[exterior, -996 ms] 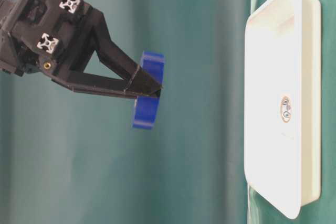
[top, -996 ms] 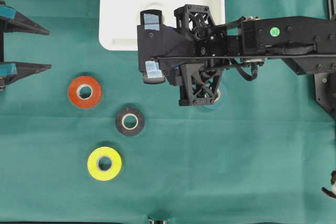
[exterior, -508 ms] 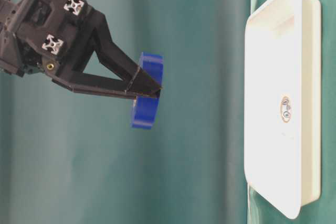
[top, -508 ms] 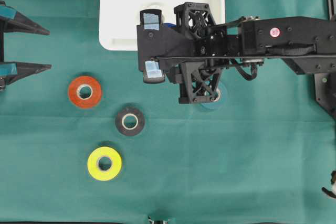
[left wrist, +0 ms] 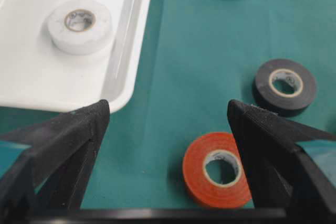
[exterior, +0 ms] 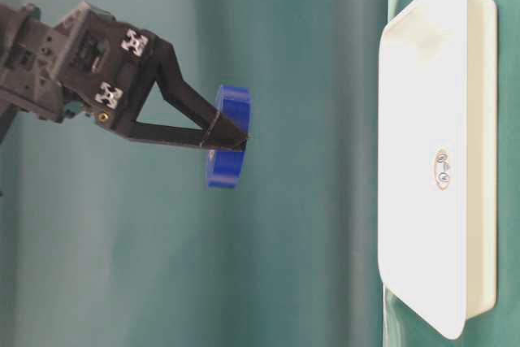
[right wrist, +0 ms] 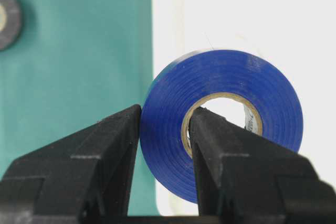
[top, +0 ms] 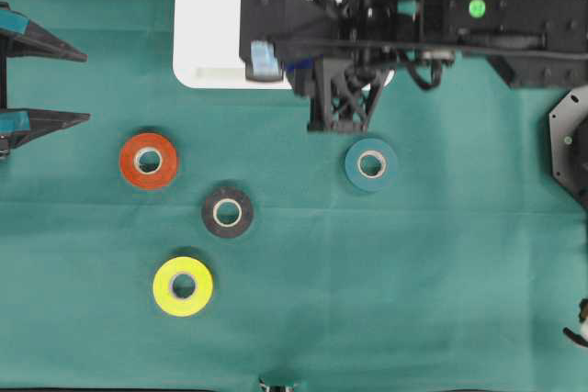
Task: Pick up the tape from a random location and place it into the white case.
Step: 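Lift the blue tape roll and carry it toward the white tray, then lower the blue tape roll into the tray's upper right and open the right gripper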
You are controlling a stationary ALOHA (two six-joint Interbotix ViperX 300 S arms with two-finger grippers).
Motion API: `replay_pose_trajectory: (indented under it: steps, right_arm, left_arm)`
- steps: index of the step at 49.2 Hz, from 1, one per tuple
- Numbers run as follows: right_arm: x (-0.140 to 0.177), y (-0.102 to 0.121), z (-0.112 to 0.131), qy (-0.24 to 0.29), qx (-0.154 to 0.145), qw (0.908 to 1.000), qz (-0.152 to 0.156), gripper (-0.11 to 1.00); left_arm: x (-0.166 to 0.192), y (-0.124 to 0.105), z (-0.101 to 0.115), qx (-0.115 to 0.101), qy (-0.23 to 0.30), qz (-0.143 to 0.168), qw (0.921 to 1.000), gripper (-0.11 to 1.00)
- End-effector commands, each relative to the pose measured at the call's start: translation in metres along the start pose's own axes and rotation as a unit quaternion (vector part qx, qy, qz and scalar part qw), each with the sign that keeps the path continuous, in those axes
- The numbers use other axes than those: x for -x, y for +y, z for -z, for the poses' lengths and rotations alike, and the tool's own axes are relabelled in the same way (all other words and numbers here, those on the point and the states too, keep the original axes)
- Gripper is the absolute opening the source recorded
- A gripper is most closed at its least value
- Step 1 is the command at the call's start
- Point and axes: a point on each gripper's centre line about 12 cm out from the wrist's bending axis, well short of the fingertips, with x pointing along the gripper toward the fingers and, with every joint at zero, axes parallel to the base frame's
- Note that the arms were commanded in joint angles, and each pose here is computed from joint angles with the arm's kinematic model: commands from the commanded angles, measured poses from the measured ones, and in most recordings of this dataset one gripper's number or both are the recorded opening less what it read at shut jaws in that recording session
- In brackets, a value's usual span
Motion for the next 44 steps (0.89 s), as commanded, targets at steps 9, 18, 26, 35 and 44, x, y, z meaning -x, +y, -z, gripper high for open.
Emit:
replay_pose_trajectory:
  steps: [9, 18, 26, 35, 44]
  right_arm:
    - [0.011, -0.043, -0.005, -0.020, -0.037, 0.9988, 0.025, 0.31]
    - [0.006, -0.075, -0.001, -0.015, -0.065, 0.9968, 0.044, 0.31]
    - [0.003, -0.101, 0.003, -0.017, -0.092, 0.9938, 0.060, 0.31]
    - [0.002, -0.121, 0.006, -0.021, -0.112, 0.9909, 0.072, 0.31]
    - [0.003, -0.124, 0.006, -0.022, -0.115, 0.9904, 0.074, 0.31]
  left_arm:
    - [-0.001, 0.001, -0.003, 0.001, -0.004, -0.001, 1.0000, 0.95]
    - [-0.001, 0.001, -0.002, 0.001, -0.002, -0.001, 1.0000, 0.95]
    - [-0.001, 0.001, -0.002, 0.001, -0.002, -0.001, 1.0000, 0.95]
    - [-0.001, 0.001, -0.002, 0.001, -0.002, -0.001, 1.0000, 0.95]
    - [-0.001, 0.001, -0.002, 0.001, -0.002, -0.001, 1.0000, 0.95]
